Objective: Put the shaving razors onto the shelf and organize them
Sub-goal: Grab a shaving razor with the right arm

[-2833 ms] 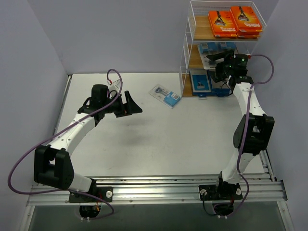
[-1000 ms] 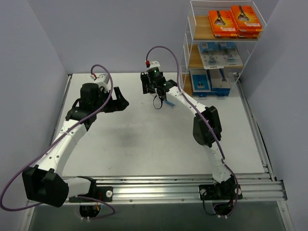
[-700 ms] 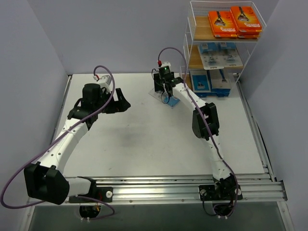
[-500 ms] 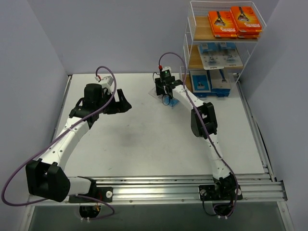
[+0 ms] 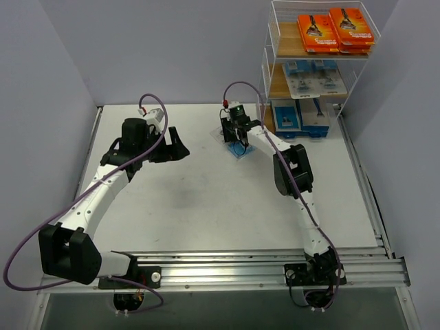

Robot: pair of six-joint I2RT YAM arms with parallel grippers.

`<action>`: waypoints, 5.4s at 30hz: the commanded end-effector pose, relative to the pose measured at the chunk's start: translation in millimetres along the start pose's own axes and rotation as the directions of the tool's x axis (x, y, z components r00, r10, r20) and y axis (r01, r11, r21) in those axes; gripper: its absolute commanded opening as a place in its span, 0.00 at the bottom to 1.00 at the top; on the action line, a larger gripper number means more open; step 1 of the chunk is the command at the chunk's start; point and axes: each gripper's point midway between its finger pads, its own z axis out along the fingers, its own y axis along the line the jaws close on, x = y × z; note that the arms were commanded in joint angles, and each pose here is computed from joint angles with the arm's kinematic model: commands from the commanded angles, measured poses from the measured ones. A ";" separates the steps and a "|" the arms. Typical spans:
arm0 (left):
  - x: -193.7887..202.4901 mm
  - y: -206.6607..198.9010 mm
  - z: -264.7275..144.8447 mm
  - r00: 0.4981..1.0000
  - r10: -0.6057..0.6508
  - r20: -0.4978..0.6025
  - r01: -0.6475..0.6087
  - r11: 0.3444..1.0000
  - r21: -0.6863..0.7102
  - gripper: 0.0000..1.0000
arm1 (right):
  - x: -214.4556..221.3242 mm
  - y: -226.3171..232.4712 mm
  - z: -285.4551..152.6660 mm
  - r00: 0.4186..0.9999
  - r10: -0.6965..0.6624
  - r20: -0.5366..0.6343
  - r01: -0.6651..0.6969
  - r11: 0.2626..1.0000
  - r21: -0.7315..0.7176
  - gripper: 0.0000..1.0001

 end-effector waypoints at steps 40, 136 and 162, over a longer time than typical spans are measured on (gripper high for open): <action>-54.7 8.9 -51.4 0.961 0.111 0.255 -0.072 0.985 -0.158 0.94 | 87.4 132.0 -253.1 0.995 -0.087 0.038 0.093 0.971 -0.219 0.56; -74.0 36.2 -61.9 0.968 -0.044 0.249 0.067 0.994 -0.085 0.94 | 3.6 179.1 -110.0 0.977 0.205 0.054 -0.199 0.974 -0.106 0.40; -84.5 61.0 -78.5 0.949 -0.071 0.307 0.128 0.978 -0.167 0.94 | 91.2 217.2 -50.2 0.993 0.032 -0.117 -0.037 0.998 -0.043 0.28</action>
